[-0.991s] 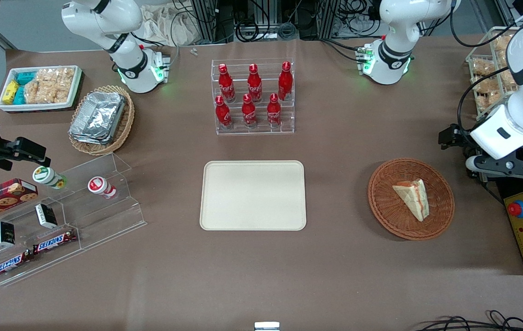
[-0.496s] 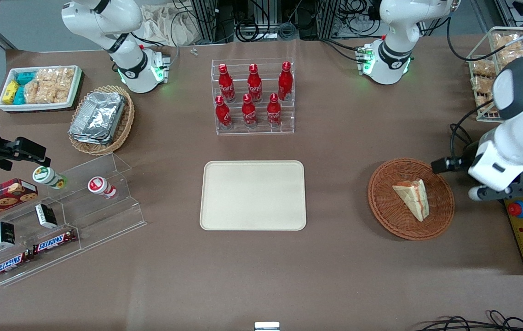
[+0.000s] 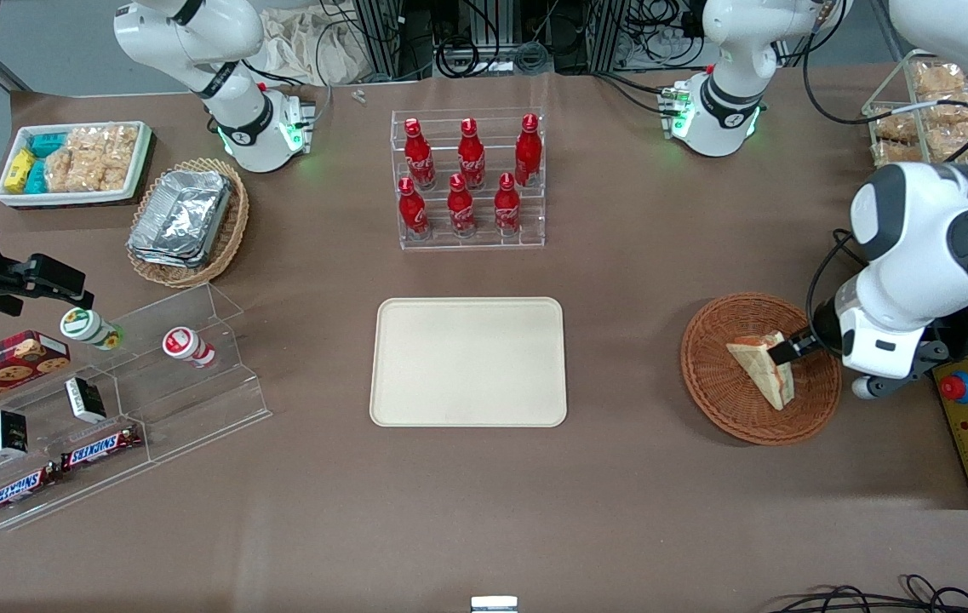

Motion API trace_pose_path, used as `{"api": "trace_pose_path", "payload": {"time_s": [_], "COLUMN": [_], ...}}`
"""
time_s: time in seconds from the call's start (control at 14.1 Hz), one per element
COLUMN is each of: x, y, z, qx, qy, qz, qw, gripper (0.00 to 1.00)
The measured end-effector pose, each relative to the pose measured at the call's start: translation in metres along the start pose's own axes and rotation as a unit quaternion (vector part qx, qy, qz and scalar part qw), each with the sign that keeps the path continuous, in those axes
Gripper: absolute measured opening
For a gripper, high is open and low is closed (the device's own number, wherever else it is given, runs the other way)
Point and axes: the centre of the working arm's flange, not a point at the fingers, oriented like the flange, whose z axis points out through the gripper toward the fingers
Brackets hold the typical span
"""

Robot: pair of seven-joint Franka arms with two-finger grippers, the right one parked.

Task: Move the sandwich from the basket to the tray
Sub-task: 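Move the left gripper down over the wrapped sandwich in the wicker basket, then close the left gripper on the wrapped sandwich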

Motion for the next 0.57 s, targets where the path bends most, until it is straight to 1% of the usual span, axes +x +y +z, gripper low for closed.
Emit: {"api": "trace_pose_path", "payload": {"time_s": [0.28, 0.35, 0.57], "x": [0.005, 0.005, 0.002], "y": [0.003, 0.002, -0.003], "z": [0.036, 0.044, 0.065], "qx": [-0.007, -0.005, 0.009], "qy": [-0.004, -0.005, -0.013], "qz": [-0.025, -0.025, -0.022], "qw": [0.9997, 0.9997, 0.9996], "gripper": [1.0, 1.0, 1.0]}}
